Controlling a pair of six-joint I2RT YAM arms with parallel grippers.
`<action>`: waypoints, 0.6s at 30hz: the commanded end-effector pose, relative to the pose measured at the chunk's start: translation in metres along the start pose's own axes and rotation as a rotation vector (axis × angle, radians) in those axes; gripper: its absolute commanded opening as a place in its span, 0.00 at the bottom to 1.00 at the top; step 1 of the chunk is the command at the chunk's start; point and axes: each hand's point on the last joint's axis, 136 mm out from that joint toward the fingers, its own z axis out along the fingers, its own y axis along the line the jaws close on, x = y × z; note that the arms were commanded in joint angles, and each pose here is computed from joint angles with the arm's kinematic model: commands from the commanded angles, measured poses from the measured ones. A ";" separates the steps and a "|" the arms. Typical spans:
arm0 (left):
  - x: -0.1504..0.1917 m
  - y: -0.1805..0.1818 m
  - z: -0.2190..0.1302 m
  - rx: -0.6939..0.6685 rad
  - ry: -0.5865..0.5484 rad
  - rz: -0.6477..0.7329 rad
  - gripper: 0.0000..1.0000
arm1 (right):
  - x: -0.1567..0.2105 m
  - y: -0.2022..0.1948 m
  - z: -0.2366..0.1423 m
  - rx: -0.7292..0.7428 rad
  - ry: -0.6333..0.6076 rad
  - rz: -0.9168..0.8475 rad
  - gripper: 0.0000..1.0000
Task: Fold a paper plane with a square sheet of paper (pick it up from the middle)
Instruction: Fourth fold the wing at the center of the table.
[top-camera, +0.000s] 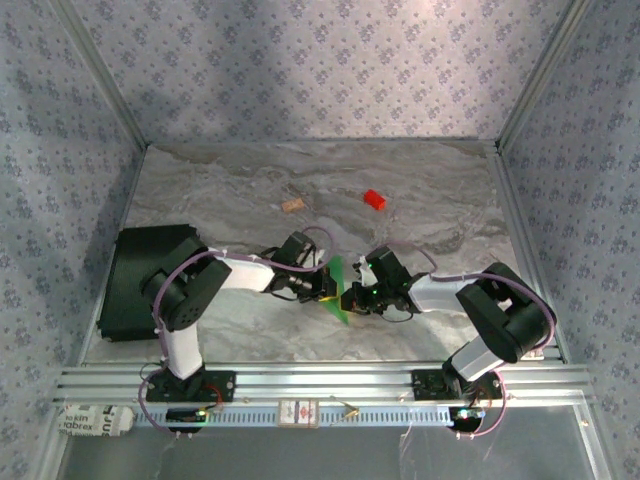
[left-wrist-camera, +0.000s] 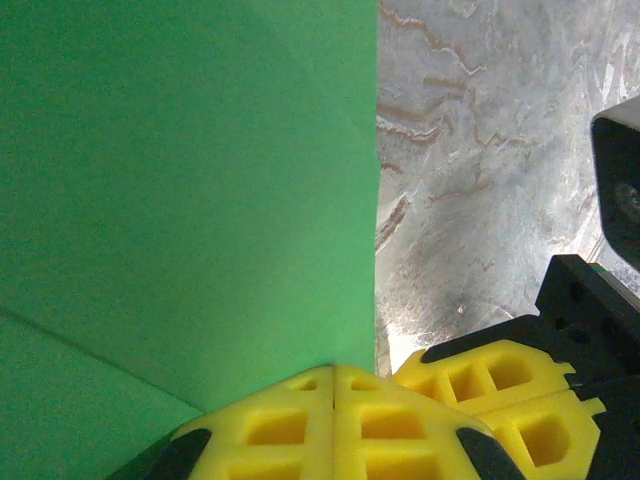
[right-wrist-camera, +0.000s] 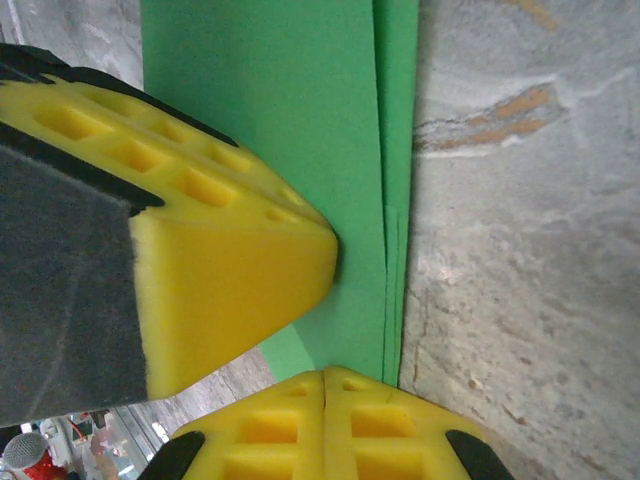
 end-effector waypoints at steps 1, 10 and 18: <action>-0.007 0.037 -0.003 -0.135 -0.051 -0.026 0.00 | 0.035 -0.057 0.005 0.200 0.081 0.106 0.00; -0.042 0.033 -0.018 -0.133 -0.112 -0.027 0.01 | 0.039 -0.060 0.003 0.211 0.095 0.101 0.00; -0.063 0.040 -0.024 -0.149 -0.130 -0.028 0.03 | 0.042 -0.062 0.002 0.222 0.108 0.094 0.00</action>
